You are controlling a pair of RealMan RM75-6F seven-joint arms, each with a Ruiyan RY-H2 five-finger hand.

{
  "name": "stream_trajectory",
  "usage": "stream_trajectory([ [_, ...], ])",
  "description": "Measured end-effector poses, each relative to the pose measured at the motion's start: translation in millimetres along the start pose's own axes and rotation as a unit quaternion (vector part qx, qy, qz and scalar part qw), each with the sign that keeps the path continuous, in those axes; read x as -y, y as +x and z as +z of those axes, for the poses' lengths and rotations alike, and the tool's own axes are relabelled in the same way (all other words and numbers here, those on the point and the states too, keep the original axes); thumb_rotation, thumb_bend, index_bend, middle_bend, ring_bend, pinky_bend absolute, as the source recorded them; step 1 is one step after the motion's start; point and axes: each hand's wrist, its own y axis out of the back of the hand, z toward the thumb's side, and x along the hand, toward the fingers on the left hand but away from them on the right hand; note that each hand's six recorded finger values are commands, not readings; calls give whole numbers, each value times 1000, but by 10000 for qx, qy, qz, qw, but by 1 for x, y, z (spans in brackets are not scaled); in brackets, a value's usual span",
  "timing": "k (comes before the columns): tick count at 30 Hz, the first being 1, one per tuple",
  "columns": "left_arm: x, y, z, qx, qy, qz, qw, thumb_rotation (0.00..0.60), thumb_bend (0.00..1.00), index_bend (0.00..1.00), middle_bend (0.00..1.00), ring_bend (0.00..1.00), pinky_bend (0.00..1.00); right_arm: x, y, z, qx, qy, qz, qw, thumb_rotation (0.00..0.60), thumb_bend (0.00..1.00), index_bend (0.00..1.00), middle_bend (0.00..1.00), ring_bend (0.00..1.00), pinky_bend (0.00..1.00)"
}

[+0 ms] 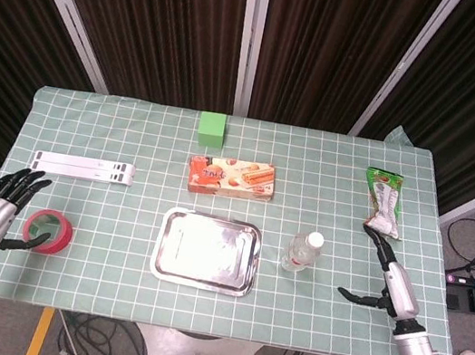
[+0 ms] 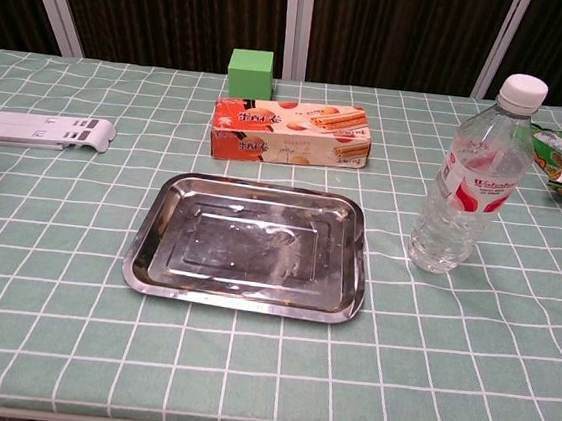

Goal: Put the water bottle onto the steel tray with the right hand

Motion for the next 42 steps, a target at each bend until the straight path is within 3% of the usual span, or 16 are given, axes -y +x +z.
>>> stream_trajectory([
  [6, 0, -1, -2, -16, 40, -27, 10000, 419, 219, 182, 187, 97, 163, 31, -28, -11, -95, -938, 269, 9952, 600, 0, 0, 57, 0, 0],
  [16, -6, -1, -8, -78, 147, 33, 9999, 419, 220, 182, 187, 97, 164, 75, -73, -11, -120, -992, 770, 9920, 600, 0, 0, 80, 0, 0],
  [20, -7, -1, -8, -84, 153, 69, 9998, 419, 219, 182, 187, 97, 163, 89, -85, -4, -177, -1003, 917, 9906, 600, 0, 12, 145, 8, 12],
  [22, -5, 0, -8, -80, 144, 59, 9998, 418, 219, 182, 187, 96, 163, 92, -89, -2, -188, -985, 921, 9907, 600, 0, 101, 227, 61, 69],
  [27, -2, 2, -6, -44, 136, 25, 9999, 419, 219, 183, 187, 97, 164, 96, -98, -1, -103, -963, 898, 9912, 600, 0, 451, 406, 262, 284],
  [30, -3, 2, -6, -56, 130, 32, 9999, 420, 219, 182, 187, 97, 164, 98, -102, -1, -46, -966, 871, 9915, 600, 4, 553, 466, 315, 350],
  [34, -4, 1, -7, -66, 131, 41, 9999, 421, 219, 183, 187, 97, 163, 98, -105, -1, 0, -959, 827, 9919, 600, 58, 648, 493, 332, 372],
  [42, -6, 0, -7, -76, 92, 50, 9999, 418, 219, 183, 187, 97, 164, 94, -107, 19, -247, -948, 738, 9925, 600, 121, 693, 523, 352, 394],
])
